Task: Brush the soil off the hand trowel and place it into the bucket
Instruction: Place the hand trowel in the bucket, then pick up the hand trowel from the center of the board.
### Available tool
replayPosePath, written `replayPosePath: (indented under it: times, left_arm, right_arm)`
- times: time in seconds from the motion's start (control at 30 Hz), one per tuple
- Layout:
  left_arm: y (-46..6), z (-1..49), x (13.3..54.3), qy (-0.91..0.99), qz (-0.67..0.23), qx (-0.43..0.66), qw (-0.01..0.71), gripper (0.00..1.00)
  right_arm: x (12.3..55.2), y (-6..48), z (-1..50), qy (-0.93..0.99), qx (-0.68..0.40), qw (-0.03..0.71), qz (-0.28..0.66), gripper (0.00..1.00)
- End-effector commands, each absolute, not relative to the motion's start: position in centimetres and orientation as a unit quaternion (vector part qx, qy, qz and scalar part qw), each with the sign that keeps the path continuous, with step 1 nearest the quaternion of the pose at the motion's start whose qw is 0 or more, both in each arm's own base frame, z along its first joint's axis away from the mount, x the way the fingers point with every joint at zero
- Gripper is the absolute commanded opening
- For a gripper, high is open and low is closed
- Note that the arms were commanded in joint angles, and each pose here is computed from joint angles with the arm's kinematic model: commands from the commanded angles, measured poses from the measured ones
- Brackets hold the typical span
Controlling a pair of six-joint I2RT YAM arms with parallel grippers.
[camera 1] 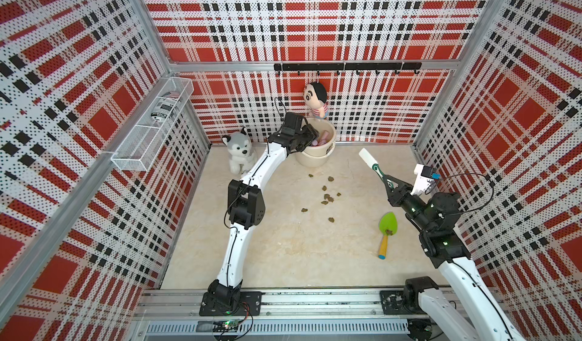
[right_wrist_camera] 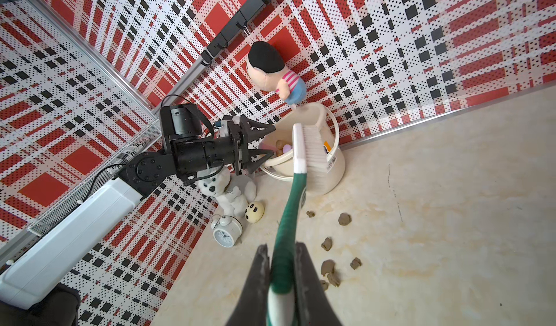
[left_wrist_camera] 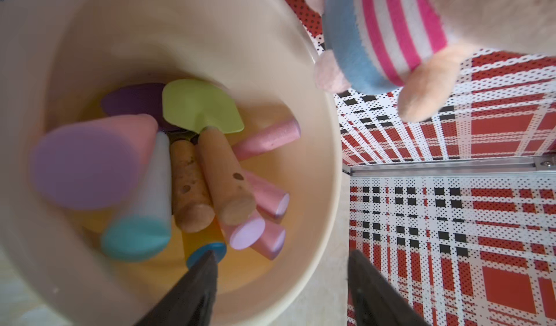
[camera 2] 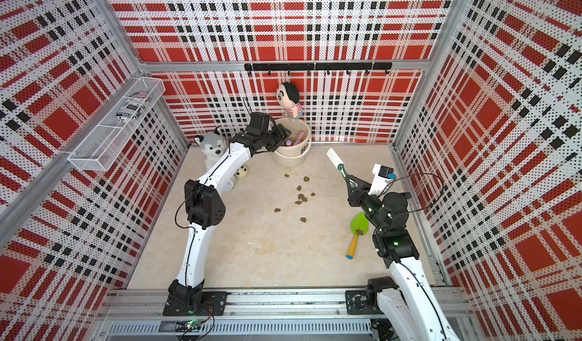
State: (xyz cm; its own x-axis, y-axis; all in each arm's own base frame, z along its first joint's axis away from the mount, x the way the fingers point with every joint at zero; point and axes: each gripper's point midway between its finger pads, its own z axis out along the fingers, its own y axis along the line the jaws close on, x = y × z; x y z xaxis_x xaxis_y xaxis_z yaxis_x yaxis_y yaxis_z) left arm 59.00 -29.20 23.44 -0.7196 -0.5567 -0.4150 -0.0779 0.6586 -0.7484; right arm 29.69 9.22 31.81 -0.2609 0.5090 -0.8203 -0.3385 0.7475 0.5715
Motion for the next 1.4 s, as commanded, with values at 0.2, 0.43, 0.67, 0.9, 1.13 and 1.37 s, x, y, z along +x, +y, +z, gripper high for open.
replayPosePath:
  times: [0.2, 0.43, 0.67, 0.9, 1.13, 1.37]
  left_arm:
    - [-30.3, 31.4, 53.1, 0.841, -0.317, -0.137, 0.416, 0.78]
    - [-34.8, 31.8, 43.5, 0.839, -0.279, -0.089, 0.459, 0.76]
    - [-41.5, 27.0, 33.1, 0.843, -0.278, -0.027, 0.459, 0.74]
    - [-48.1, 23.6, 25.2, 0.844, -0.274, 0.057, 0.457, 0.68]
    - [-52.6, 18.5, 21.0, 0.868, -0.295, 0.127, 0.379, 0.66]
    - [-55.1, 11.6, 19.4, 0.902, -0.220, 0.196, 0.314, 0.65]
  right_arm:
    - [30.3, 8.4, 33.0, 0.715, 0.080, 0.608, 0.337, 0.00]
    - [30.7, 5.4, 32.6, 0.733, 0.178, 0.582, 0.304, 0.00]
    - [28.0, 0.0, 33.8, 0.712, 0.291, 0.602, 0.214, 0.00]
    - [25.4, -1.6, 34.3, 0.700, 0.304, 0.621, 0.179, 0.00]
    - [23.1, -2.6, 34.7, 0.701, 0.308, 0.626, 0.148, 0.00]
    - [20.8, -4.0, 35.6, 0.673, 0.332, 0.648, 0.131, 0.00]
